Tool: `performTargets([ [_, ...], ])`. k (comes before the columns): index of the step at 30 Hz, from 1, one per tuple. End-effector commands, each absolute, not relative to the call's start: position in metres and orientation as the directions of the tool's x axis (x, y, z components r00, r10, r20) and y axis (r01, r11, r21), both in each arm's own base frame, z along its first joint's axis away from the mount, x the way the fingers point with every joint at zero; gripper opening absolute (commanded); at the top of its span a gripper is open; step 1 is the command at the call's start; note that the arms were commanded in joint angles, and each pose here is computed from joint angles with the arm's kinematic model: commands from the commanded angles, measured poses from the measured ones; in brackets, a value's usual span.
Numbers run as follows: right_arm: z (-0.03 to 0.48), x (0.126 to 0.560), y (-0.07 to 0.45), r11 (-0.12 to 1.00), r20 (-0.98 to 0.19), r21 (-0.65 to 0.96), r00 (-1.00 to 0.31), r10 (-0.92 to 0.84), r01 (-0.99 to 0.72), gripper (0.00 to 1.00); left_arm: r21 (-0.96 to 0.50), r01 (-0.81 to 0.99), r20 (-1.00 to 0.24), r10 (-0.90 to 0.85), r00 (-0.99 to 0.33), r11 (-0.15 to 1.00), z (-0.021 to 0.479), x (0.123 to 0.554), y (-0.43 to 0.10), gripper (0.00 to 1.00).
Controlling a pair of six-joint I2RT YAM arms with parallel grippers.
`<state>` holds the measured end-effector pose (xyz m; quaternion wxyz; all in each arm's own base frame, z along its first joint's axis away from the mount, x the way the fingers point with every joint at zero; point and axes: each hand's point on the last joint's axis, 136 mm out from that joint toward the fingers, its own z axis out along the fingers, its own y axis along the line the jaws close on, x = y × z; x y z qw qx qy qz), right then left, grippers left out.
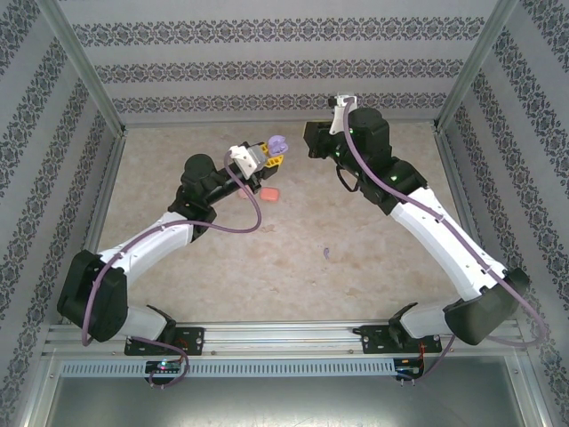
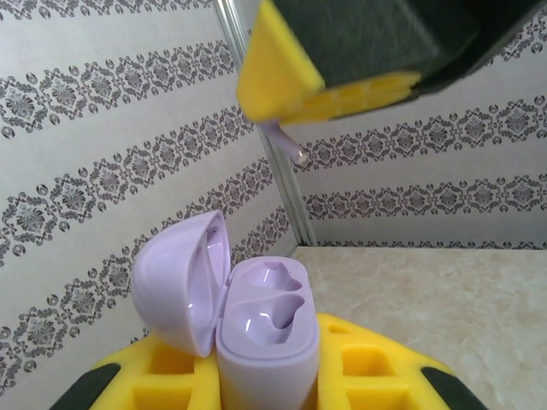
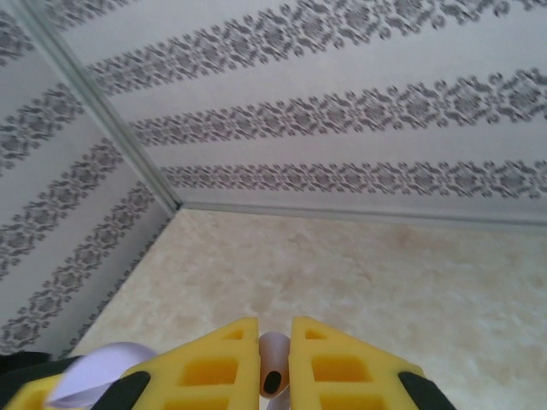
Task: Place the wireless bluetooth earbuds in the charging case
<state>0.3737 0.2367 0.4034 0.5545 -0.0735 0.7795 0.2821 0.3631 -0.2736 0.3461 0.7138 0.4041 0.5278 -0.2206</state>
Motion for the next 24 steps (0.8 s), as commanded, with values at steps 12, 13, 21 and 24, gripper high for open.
performTargets([
  [12,0.439,0.335,0.273,0.677,-0.960,0.279,-0.225,0.170,-0.681,0.14,0.381,0.750,-0.910,0.079,0.406,0.541,0.363,0.357,-0.288,0.00],
  [13,0.436,0.334,0.276,0.673,-0.959,0.280,-0.228,0.168,-0.684,0.14,0.380,0.750,-0.911,0.076,0.407,0.541,0.364,0.357,-0.289,0.00],
  [21,0.416,0.335,0.285,0.672,-0.952,0.300,-0.251,0.173,-0.677,0.14,0.358,0.761,-0.920,0.068,0.386,0.541,0.366,0.357,-0.289,0.00],
  [24,0.413,0.336,0.286,0.671,-0.950,0.309,-0.255,0.182,-0.674,0.14,0.353,0.763,-0.923,0.069,0.378,0.541,0.366,0.357,-0.288,0.00],
])
